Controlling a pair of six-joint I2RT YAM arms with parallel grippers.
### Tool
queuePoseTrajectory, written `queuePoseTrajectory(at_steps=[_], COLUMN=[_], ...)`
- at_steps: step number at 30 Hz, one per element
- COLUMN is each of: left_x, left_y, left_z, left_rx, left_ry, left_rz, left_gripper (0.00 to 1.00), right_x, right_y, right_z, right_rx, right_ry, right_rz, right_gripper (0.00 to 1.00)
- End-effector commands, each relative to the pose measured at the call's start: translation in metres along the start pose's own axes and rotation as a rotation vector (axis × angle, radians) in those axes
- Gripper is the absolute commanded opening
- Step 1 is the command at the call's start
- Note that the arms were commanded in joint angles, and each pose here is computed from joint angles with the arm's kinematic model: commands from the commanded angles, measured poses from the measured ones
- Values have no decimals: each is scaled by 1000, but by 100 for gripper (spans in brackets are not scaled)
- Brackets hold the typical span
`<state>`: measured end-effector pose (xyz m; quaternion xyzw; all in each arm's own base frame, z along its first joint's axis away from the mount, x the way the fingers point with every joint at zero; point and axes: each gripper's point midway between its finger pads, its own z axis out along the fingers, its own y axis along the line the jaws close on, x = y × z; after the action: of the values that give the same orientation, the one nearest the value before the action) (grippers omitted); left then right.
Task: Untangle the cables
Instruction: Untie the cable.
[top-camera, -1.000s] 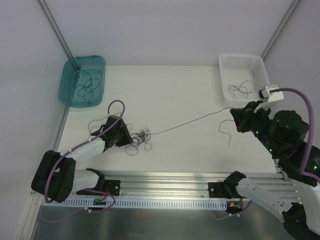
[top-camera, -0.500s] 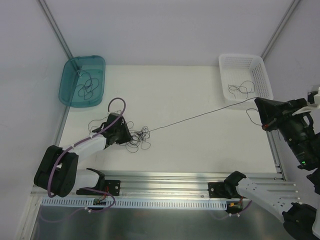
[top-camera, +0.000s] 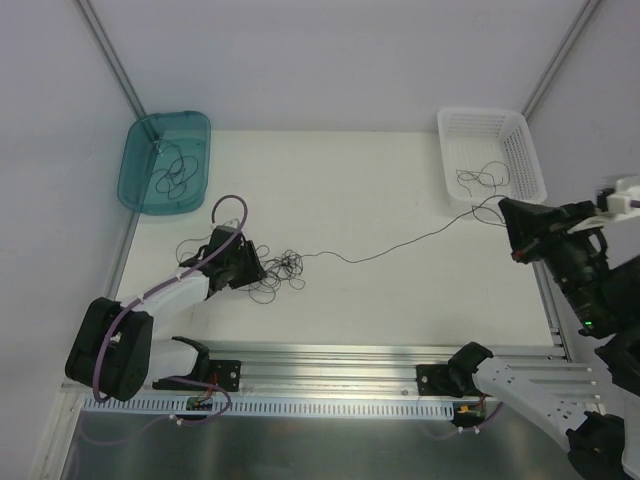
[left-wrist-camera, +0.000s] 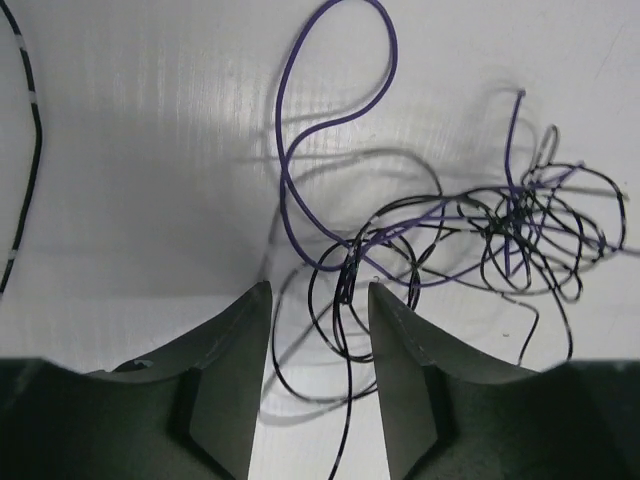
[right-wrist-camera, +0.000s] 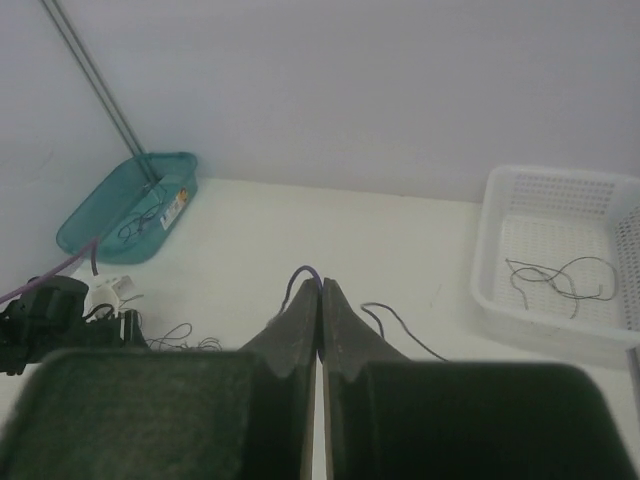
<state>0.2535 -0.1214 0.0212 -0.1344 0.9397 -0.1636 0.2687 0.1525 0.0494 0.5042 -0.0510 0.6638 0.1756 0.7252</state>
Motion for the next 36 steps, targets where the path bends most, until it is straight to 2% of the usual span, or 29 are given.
queuePoseTrajectory(at_steps=[1, 2, 3, 6, 7, 8, 12, 14, 15, 18, 21, 23, 25, 28, 30, 32, 33, 35, 36], left_x=[4, -2, 0, -8, -13, -15, -25, -26, -25, -22, -18, -14, -15, -13, -13, -10, -9, -8, -6], left_y=[7, -1, -5, -23, -30, -36, -57, -61, -63, -62, -61, -61, -61, -66, -70, -70, -71, -71, -70], left_z=[-12, -21, -25, -47, -58, -64, -87, -90, -90, -82, -72, -65, -59, -53, -51, -47, -46, -43, -40], left_rx=[0, 38, 66, 174, 210, 240, 340, 356, 359, 332, 297, 271, 246, 238, 241, 231, 231, 221, 215], left_ry=[-8, -42, -40, -99, -133, -148, -207, -209, -204, -175, -143, -119, -110, -85, -79, -65, -62, -58, -47], left_rz=[27, 33, 34, 58, 68, 84, 144, 166, 173, 177, 174, 172, 168, 168, 173, 176, 180, 180, 182], left_gripper=[46, 52, 68, 86, 92, 94, 97, 97, 97, 96, 95, 95, 95, 92, 91, 90, 90, 88, 88], right_x=[70, 85, 119, 171, 206, 221, 299, 329, 341, 356, 359, 357, 349, 353, 370, 371, 389, 394, 411], right_y=[13, 17, 19, 26, 25, 26, 14, 4, 1, 3, 26, 49, 72, 116, 134, 155, 164, 183, 190], right_z=[23, 26, 31, 36, 37, 39, 39, 36, 36, 37, 47, 54, 64, 73, 78, 89, 91, 101, 101], right_rx=[-24, -39, -35, -57, -32, -32, 54, 112, 140, 124, -11, -133, -261, -473, -540, -606, -625, -667, -676], right_ry=[186, 224, 308, 438, 519, 552, 727, 793, 835, 904, 929, 920, 875, 881, 923, 904, 950, 936, 971], right_rz=[10, 23, 33, 38, 64, 70, 56, 36, 19, -14, -31, -19, -52, -22, -12, 12, 16, 38, 36], right_gripper=[1, 1, 1, 1, 1, 1, 7, 16, 31, 56, 69, 73, 74, 74, 75, 75, 75, 74, 74])
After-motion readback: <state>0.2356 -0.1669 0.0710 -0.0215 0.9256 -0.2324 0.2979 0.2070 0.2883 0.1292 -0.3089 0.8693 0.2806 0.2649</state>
